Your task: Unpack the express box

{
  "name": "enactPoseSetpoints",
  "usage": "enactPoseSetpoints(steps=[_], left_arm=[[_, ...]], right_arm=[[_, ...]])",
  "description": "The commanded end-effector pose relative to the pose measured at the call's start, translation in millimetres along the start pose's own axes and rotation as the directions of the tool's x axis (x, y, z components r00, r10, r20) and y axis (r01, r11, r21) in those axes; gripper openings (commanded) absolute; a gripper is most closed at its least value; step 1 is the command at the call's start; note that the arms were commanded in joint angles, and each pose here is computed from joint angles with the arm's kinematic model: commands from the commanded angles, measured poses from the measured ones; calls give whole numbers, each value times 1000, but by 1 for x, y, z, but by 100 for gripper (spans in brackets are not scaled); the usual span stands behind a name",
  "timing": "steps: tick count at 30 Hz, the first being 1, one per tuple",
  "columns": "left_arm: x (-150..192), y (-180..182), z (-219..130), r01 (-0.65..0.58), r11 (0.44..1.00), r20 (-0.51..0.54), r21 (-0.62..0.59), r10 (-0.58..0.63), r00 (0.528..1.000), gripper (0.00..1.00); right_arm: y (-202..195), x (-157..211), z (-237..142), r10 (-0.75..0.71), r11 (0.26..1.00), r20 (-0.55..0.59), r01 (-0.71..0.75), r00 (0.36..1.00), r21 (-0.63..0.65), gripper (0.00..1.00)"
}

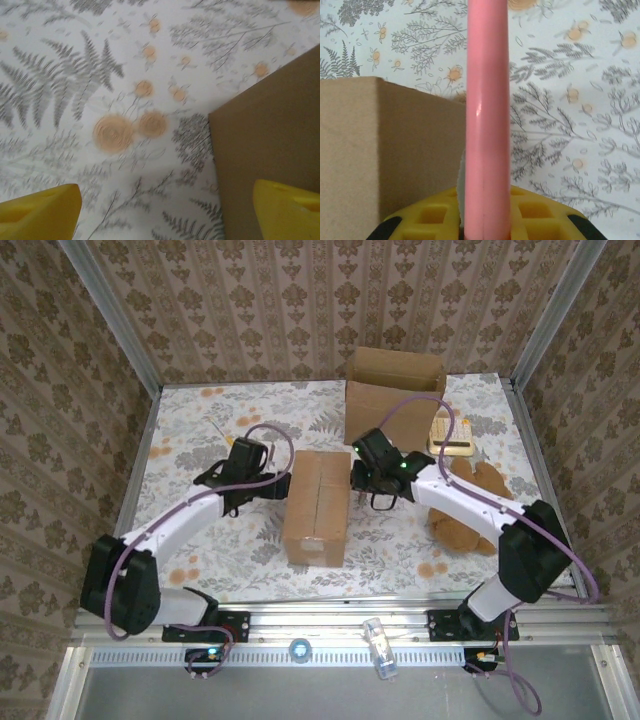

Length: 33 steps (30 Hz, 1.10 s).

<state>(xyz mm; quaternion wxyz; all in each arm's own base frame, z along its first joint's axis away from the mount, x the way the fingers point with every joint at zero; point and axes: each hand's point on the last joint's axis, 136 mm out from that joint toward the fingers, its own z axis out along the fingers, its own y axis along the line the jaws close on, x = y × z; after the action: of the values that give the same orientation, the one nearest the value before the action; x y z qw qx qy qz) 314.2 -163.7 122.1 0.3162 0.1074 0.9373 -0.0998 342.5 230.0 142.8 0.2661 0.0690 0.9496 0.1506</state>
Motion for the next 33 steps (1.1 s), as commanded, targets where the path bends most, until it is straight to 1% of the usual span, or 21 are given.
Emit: enactPoseSetpoints(steps=[1,4,8,13,16,19,20,25,28,31,33], left_arm=[[20,-13,-13,24,999,-26,24,-23,999,89],[34,-17,-25,26,999,-35,22,-25,999,89],[51,-20,-37,39,999,-45,32,-37,998,89],[66,-20,-48,52,998,-50,24,-51,997,89],[71,-19,-57,62,998,-47,24,-61,997,89],[72,-20,-65,69,997,-38,32,-68,997,90],[72,-20,-68,71,997,-33,34,-70,997,91],[72,-17,-80,72,997,-18,35,-71,997,94],[71,-19,-87,66,997,-8,51,-66,998,97],[70,-25,-93,53,994,-2,94,-53,999,100],[70,-29,-97,44,991,-2,124,-44,999,100]], right_arm=[[49,-10,9,-140,978,-24,135,990,-158,0],[72,-15,17,-227,953,-42,213,973,-214,0],[99,-18,23,-337,900,-52,306,940,-311,0],[123,-13,27,-446,823,-56,385,893,-418,0],[132,-12,30,-491,785,-53,415,869,-460,0],[138,-15,36,-520,762,-38,443,853,-473,0],[136,-11,39,-529,764,-62,443,846,-469,0],[135,-16,51,-545,764,-63,465,836,-447,0],[135,-25,55,-542,769,-52,470,839,-433,0],[136,-38,53,-536,772,-32,475,843,-423,0],[137,-47,48,-540,772,-15,488,842,-407,0]])
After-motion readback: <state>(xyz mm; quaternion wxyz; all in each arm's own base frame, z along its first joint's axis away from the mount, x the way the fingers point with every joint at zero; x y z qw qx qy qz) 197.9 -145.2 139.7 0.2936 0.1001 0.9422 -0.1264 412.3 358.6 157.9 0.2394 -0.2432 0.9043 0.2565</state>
